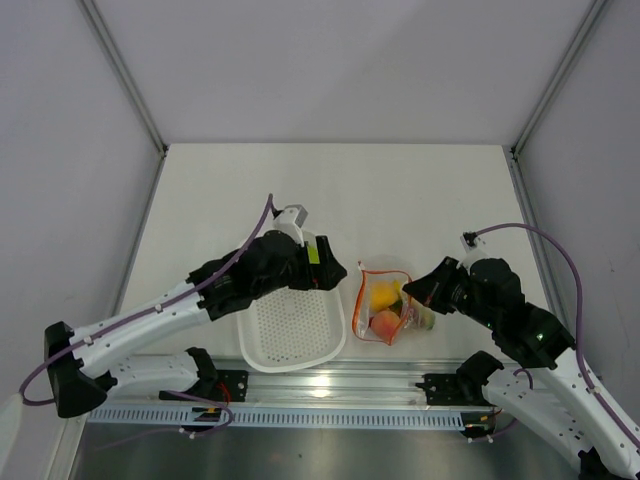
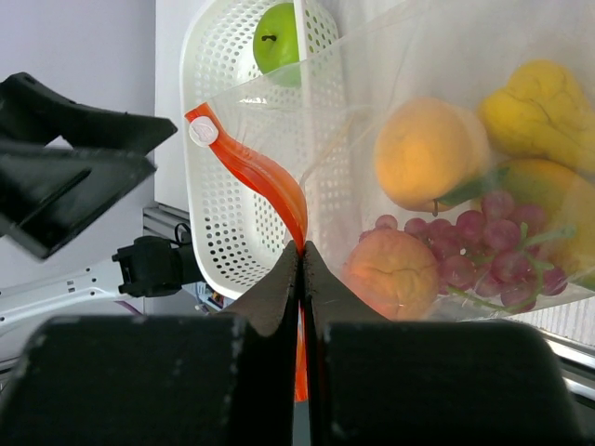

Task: Place the food in the zip-top bag and seal the zipper
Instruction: Place the fake fruit in the zipper food storage bag, then pick up the fake fruit from the bin.

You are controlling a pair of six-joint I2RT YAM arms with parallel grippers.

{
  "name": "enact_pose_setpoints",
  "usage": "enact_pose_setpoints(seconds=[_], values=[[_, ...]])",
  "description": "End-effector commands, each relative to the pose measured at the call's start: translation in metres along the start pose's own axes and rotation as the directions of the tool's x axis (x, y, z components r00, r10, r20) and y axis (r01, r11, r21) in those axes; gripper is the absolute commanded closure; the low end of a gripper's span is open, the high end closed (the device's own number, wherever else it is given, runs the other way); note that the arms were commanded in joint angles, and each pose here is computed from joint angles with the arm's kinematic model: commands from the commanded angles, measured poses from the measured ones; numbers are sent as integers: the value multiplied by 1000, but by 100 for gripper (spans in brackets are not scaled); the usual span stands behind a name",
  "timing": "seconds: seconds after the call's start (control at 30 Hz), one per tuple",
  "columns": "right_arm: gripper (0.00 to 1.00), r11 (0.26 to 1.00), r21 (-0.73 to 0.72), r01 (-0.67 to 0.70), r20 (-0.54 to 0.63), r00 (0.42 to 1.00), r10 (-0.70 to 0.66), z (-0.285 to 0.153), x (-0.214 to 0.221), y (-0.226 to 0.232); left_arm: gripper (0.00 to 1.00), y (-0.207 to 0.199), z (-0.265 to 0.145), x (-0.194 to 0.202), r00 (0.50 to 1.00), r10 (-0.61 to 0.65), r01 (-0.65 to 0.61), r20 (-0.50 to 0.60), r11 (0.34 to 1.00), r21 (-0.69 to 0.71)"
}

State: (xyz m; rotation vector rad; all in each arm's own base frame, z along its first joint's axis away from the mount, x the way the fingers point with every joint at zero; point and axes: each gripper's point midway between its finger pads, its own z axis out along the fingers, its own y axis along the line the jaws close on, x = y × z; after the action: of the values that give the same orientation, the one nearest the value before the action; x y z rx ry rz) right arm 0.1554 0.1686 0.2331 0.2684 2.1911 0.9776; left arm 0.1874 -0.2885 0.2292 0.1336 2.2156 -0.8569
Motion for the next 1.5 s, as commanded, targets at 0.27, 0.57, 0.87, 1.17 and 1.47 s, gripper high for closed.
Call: enact_pose_setpoints(seconds=[0.27, 0.57, 0.87, 1.17, 1.47], values=[[100, 1000, -2, 4, 23, 1000, -4, 1, -5, 1, 1, 94, 11, -10, 976, -216, 219, 42, 936, -276], [100, 1000, 11, 16, 25, 1000, -17, 2, -7, 0, 0, 122, 52, -6, 930, -364, 340, -49, 904, -259], [100, 999, 28, 31, 28, 999, -32, 0, -9, -2, 1, 146, 91, 0, 923, -374, 318, -94, 877, -361], [100, 999, 40, 27, 26, 999, -28, 0, -8, -6, 0, 169, 110, 9, 914, -393, 317, -99, 845, -430], [100, 998, 50, 25, 19, 999, -26, 3, -5, -11, 1, 175, 124, 8, 907, -409, 336, -104, 848, -410]])
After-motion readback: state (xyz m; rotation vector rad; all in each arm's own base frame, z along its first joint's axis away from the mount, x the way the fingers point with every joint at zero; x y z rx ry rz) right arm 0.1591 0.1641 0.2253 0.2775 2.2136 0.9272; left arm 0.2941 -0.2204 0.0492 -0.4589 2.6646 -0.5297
